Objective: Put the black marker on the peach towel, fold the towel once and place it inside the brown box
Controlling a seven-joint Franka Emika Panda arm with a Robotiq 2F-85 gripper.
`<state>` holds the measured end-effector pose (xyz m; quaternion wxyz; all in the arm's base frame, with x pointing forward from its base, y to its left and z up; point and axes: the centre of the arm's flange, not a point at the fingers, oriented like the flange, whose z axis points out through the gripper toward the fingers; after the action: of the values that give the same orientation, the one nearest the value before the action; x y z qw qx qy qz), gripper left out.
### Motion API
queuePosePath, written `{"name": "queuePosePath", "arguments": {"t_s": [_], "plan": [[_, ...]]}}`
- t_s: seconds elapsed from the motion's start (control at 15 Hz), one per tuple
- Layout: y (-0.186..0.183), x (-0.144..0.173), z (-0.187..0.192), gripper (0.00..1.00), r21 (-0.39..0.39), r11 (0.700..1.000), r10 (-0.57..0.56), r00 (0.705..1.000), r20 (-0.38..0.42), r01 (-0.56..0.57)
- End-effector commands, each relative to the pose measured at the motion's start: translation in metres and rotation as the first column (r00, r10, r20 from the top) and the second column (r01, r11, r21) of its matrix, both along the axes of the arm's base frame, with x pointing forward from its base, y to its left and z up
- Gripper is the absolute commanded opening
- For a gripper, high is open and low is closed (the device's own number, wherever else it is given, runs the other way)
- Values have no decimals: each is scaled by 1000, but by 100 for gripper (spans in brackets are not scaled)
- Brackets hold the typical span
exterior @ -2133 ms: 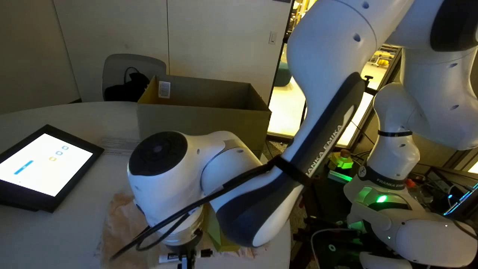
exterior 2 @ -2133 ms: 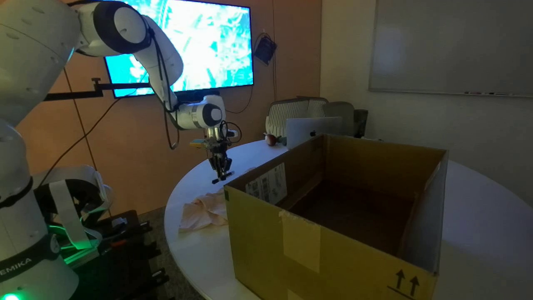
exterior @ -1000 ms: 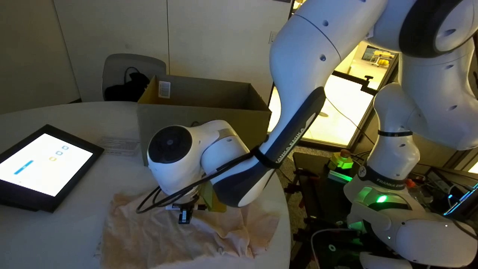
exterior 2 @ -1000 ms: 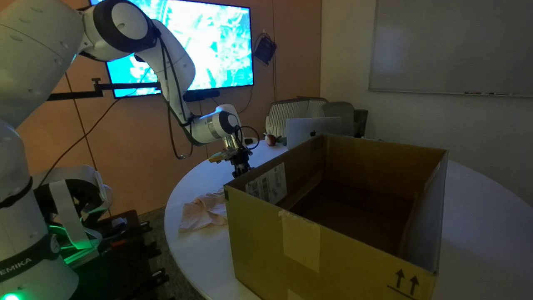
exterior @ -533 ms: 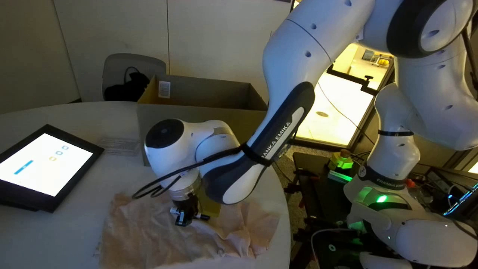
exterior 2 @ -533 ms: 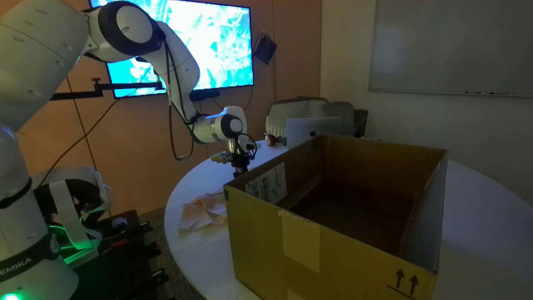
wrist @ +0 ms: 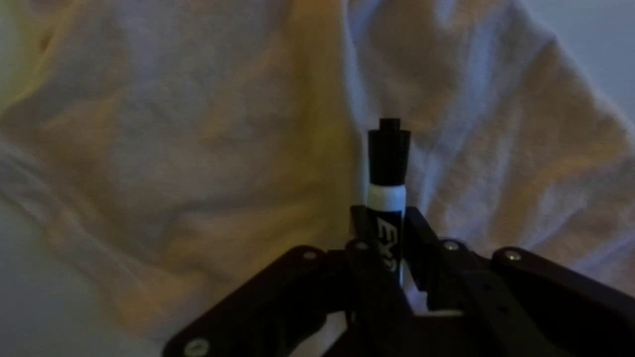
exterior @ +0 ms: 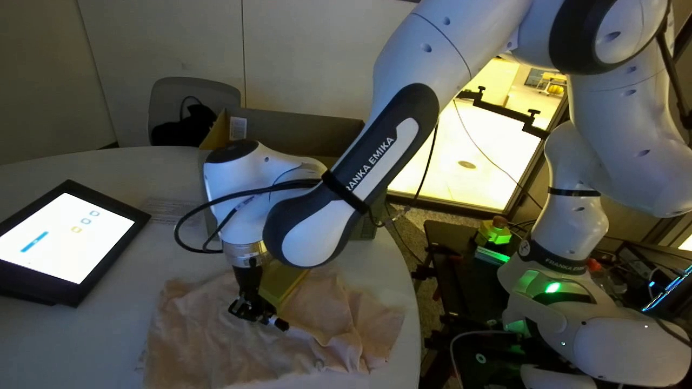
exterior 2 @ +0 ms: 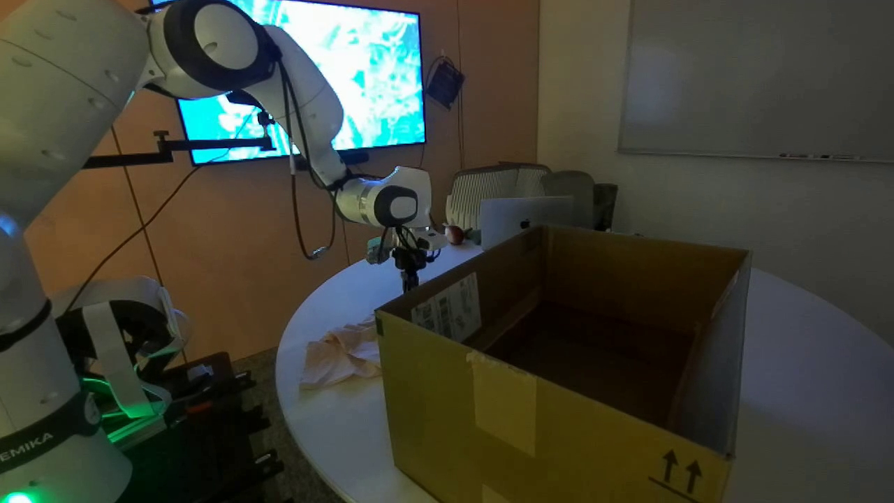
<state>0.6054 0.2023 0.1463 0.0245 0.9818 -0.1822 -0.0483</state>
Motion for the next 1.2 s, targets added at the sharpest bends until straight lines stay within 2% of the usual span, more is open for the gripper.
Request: {"name": "queuePosePath", "arguments": {"t_s": [0.0, 0.2, 0.4, 0.67, 0.93, 1.07, 1.13], "plan": [[6, 1, 7, 15, 76, 982, -178, 983, 45, 174], [12, -2, -2, 15, 121, 944, -317, 945, 76, 307], [12, -11, -10, 15, 159, 889, -448, 886, 120, 429], [8, -26, -10, 15, 208, 805, -592, 781, 200, 556], [5, -38, 5, 15, 268, 713, -701, 646, 303, 648], [5, -43, 13, 15, 276, 689, -722, 605, 334, 670], [5, -46, 17, 15, 268, 685, -726, 598, 341, 678]]}}
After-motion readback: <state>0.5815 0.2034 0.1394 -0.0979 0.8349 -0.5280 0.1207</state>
